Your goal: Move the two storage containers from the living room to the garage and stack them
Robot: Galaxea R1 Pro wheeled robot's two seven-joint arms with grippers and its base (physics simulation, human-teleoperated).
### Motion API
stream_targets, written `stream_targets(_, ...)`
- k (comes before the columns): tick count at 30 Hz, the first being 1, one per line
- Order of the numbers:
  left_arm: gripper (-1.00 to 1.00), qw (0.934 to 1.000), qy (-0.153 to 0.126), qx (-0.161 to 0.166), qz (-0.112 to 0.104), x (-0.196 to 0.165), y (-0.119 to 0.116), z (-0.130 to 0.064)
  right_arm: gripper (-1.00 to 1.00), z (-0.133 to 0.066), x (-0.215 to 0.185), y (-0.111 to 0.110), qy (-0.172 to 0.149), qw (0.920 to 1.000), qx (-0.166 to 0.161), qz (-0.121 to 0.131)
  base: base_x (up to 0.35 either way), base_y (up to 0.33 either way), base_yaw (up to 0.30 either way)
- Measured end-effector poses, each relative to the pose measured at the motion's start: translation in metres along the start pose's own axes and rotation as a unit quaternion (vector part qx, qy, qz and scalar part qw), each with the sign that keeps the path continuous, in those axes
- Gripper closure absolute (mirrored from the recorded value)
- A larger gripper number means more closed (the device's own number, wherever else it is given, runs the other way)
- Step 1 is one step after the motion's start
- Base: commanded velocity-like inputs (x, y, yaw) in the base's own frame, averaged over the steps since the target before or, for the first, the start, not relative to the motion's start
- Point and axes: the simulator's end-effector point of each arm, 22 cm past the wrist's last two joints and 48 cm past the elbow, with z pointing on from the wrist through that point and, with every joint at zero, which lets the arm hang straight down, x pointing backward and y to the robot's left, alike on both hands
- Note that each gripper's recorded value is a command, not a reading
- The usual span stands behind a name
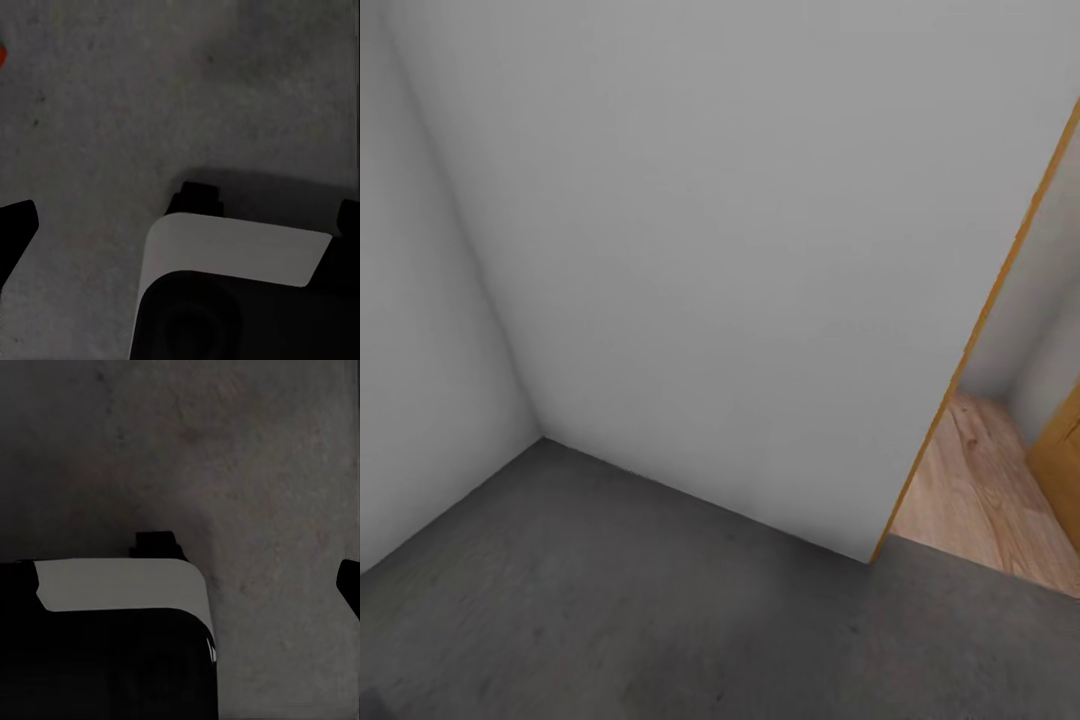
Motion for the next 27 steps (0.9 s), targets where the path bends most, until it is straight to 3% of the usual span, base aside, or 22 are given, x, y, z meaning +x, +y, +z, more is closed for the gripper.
stream_targets(27,-1.00,0.9999,-0.013,0.002,-0.002,-0.011,-0.001,-0.003,-1.00,-0.002,-0.010,-0.001,-0.012,0.9999,0.001,0.003,0.000,0.000,-0.067)
